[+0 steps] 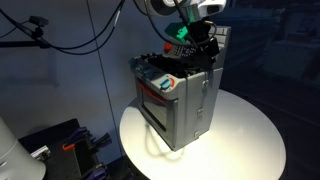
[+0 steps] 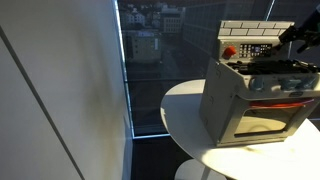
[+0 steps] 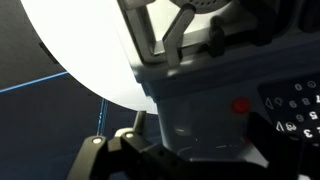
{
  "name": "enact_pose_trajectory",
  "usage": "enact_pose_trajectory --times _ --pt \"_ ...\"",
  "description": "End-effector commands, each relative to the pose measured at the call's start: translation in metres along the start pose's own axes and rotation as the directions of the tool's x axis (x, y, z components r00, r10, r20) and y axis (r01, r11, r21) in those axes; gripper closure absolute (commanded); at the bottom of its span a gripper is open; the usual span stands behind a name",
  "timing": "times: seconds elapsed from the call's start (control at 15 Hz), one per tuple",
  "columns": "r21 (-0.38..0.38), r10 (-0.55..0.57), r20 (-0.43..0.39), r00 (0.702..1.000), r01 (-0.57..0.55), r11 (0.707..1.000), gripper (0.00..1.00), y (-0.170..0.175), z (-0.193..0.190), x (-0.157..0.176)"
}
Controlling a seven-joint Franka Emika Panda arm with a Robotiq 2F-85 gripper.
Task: Press the top right button on the stove
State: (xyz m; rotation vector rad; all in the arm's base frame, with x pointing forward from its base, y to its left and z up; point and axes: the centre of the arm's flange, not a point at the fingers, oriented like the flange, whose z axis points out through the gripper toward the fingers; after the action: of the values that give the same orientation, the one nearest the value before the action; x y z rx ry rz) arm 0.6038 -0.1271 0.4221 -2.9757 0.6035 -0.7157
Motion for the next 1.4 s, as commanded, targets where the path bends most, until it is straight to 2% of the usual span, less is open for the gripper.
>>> enact_pose_trajectory --times 0.0,0.93,1.33 --pt "-0.018 0.016 -0.006 1.000 -0.016 1.000 0.00 0.001 -0.005 0.004" --pt "-0.014 0.007 0.031 1.000 -0.007 1.000 0.00 0.012 -0.013 -0.014" --pt "-0.004 0.001 0.072 0.997 -0.001 1.000 0.00 0.019 -0.035 -0.024"
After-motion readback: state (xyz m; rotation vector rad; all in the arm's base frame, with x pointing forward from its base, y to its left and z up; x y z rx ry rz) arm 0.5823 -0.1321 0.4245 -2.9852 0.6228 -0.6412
